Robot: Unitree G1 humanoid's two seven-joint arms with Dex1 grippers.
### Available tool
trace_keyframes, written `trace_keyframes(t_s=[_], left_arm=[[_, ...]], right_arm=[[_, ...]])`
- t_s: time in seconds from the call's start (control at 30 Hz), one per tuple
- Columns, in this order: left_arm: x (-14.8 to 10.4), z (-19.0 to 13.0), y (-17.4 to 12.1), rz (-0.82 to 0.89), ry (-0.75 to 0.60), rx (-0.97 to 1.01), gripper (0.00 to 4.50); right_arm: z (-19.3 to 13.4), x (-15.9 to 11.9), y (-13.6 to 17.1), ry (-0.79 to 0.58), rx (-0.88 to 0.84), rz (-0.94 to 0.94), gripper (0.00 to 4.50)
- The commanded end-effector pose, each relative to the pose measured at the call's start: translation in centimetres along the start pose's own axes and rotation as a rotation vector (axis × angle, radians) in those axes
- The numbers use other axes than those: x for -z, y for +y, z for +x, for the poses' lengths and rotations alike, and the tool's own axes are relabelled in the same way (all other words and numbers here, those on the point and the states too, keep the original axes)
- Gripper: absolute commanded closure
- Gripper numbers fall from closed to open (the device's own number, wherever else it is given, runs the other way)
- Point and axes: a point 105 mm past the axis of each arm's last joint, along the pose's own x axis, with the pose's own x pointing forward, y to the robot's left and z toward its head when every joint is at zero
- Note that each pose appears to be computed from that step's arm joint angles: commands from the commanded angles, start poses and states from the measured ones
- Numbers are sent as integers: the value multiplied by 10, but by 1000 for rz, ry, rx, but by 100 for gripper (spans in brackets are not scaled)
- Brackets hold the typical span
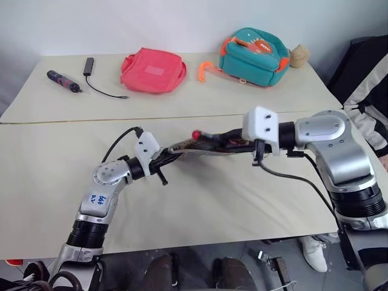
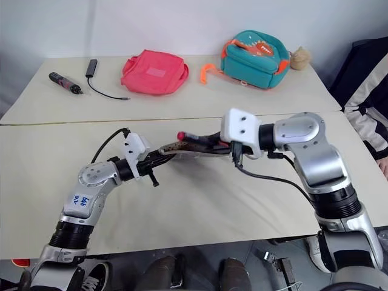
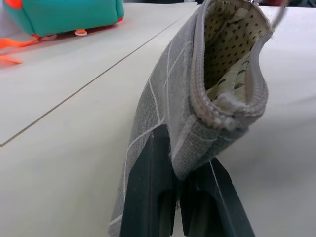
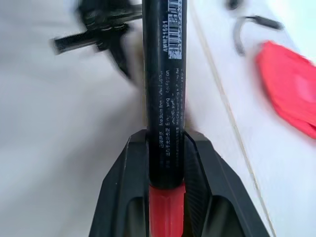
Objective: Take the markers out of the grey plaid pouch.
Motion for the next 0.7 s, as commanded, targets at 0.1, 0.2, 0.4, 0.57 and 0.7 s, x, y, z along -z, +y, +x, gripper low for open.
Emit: trace_keyframes(t_s=[0.1, 0.2, 0.4, 0.57, 0.7], left_arm=[[-3, -17, 18, 47, -7, -83, 450], [1, -18, 16, 50, -1, -78, 450], [1, -11, 9, 53, -11, -58, 450], [0, -10, 10, 58, -13, -60, 450], [0, -12, 11, 62, -11, -62, 450]], right_arm=[[-67, 65, -43, 263, 328, 103, 393], [-91, 99, -48, 419, 431, 139, 393], [-95, 152, -20, 583, 459, 319, 393], [-90, 169, -4, 622, 435, 363, 393], [-85, 166, -3, 592, 421, 409, 294]])
